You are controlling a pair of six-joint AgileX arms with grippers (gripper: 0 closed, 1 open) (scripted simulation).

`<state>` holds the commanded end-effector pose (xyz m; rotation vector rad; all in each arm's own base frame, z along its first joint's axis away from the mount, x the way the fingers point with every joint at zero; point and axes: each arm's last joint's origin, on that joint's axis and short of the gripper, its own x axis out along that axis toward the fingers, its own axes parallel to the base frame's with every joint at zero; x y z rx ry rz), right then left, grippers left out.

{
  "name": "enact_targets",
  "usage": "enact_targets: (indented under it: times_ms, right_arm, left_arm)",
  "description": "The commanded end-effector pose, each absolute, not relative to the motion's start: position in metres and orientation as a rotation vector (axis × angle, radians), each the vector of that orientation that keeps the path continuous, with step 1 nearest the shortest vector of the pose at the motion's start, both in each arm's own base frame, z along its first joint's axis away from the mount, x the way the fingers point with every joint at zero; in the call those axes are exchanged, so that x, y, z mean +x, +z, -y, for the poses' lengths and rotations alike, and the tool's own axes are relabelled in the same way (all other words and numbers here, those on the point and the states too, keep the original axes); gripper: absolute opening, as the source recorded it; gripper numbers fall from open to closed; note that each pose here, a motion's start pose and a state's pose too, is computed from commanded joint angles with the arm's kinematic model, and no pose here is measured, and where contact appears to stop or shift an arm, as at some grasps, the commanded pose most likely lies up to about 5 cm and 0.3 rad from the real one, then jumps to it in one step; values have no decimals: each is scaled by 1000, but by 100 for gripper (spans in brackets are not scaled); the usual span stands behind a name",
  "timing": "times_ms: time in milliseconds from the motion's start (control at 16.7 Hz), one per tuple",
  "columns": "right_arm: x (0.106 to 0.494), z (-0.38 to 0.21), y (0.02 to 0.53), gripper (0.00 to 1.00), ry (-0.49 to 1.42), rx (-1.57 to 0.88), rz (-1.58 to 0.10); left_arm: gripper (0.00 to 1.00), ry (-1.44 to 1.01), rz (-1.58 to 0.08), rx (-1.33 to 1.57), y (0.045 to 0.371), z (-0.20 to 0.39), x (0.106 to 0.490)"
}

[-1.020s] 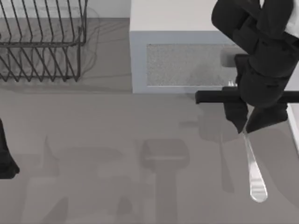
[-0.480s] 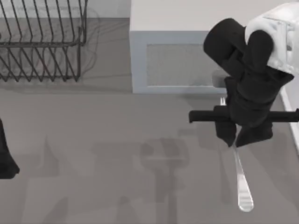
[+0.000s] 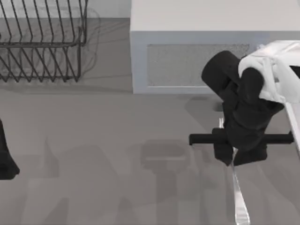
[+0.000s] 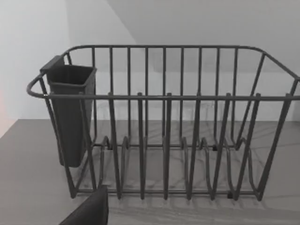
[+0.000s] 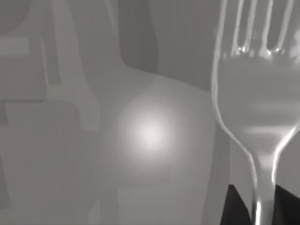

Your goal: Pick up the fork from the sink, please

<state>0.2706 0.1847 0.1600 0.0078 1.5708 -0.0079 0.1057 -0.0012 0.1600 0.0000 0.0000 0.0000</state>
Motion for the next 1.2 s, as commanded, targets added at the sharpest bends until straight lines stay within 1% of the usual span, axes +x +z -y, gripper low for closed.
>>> enact_targets:
  times_ms: [60,840,900,1200]
  right_arm:
    - [271,-185,160,0,-8,8,-1571]
    - [271,-185,160,98,-8,8,-1571]
    - [271,-185,160,100,-8,8,-1571]
    - [271,-185,160,100,-8,8,-1571]
  left_arm:
    - [100,0,0,0,160,1,106]
    - [100,0,0,0,160,1,106]
    - [100,0,0,0,160,1,106]
    - [100,0,0,0,160,1,106]
